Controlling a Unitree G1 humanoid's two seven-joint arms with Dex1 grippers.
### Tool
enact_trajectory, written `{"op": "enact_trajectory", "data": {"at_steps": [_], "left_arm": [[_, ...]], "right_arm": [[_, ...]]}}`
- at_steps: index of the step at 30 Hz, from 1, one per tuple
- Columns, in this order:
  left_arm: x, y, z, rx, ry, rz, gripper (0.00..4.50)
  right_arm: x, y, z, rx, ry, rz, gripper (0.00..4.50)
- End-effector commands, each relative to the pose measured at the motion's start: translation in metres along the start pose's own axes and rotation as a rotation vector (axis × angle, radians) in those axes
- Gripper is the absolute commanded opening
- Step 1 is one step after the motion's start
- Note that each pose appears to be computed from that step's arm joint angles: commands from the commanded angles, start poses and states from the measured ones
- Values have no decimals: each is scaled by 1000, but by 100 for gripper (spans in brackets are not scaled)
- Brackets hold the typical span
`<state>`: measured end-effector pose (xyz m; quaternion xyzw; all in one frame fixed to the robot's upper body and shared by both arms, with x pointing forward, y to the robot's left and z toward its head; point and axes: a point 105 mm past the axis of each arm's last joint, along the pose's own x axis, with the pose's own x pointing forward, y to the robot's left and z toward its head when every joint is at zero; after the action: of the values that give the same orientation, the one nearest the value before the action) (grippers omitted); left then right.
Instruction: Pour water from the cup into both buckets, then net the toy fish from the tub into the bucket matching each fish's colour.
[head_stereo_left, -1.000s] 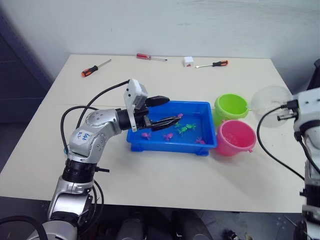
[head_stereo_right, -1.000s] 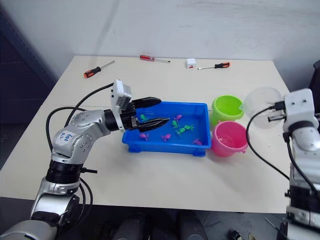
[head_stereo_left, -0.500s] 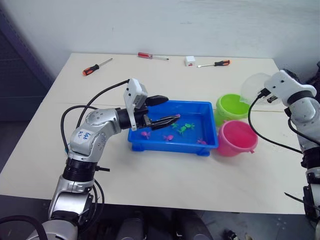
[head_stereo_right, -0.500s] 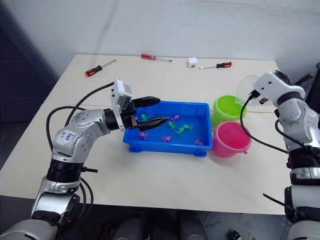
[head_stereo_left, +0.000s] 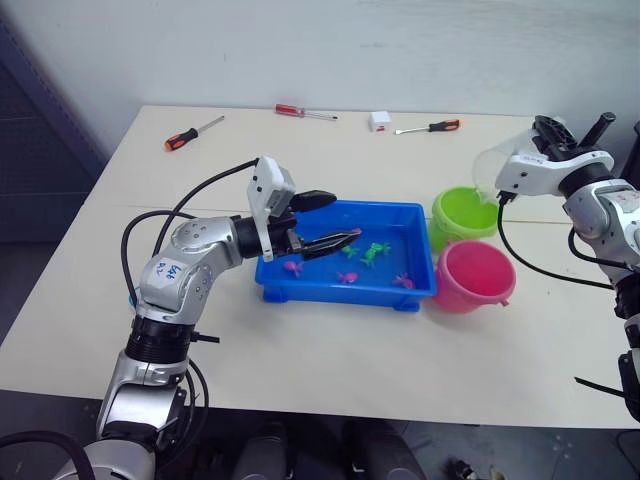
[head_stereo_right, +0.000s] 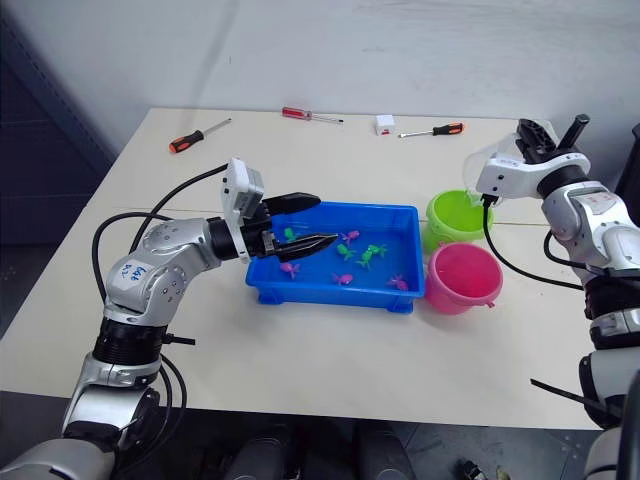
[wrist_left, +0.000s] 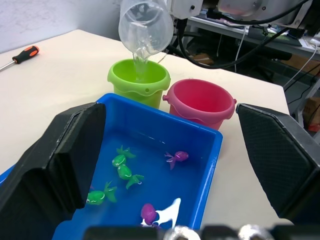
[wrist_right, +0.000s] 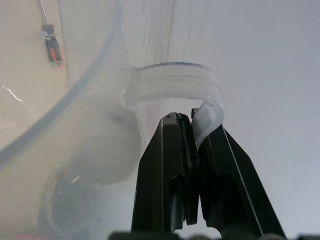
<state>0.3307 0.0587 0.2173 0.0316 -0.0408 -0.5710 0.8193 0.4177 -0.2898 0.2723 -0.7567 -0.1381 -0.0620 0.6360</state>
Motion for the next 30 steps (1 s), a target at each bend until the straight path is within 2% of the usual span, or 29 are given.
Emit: {"op": "enact_trajectory", "data": {"at_steps": [1, 8, 11, 13, 15, 19, 21, 24, 28, 30], "left_arm": [[-2, -4, 14, 53, -37, -6, 450], [-1, -6, 15, 52, -39, -23, 450], [-1, -9, 18, 52, -48, -46, 450], [-2, -13, 20, 47, -57, -76, 450], [-5, -19, 23, 42, -62, -122, 450], [-19, -36, 28, -12, -70, -252, 450], [-27, -43, 29, -29, -59, -311, 450], [-31, -51, 30, -40, -46, -366, 450], [-32, -60, 31, -37, -34, -416, 450], [-31, -62, 32, -33, -34, -428, 450]], "right_arm": [[1, -25, -4, -74, -15, -78, 3], [-3, -27, -8, -40, -2, -92, 3], [-11, -18, -29, 244, 116, -96, 3], [-21, -2, -48, 568, 249, -102, 3], [-37, 13, -64, 803, 352, -115, 3], [-80, 29, -86, 1063, 493, -164, 3], [-110, 51, -87, 1326, 577, -180, 3], [-147, 75, -83, 1550, 701, -215, 3], [-187, 99, -76, 1661, 847, -253, 3], [-198, 107, -71, 1689, 886, -262, 3]]}}
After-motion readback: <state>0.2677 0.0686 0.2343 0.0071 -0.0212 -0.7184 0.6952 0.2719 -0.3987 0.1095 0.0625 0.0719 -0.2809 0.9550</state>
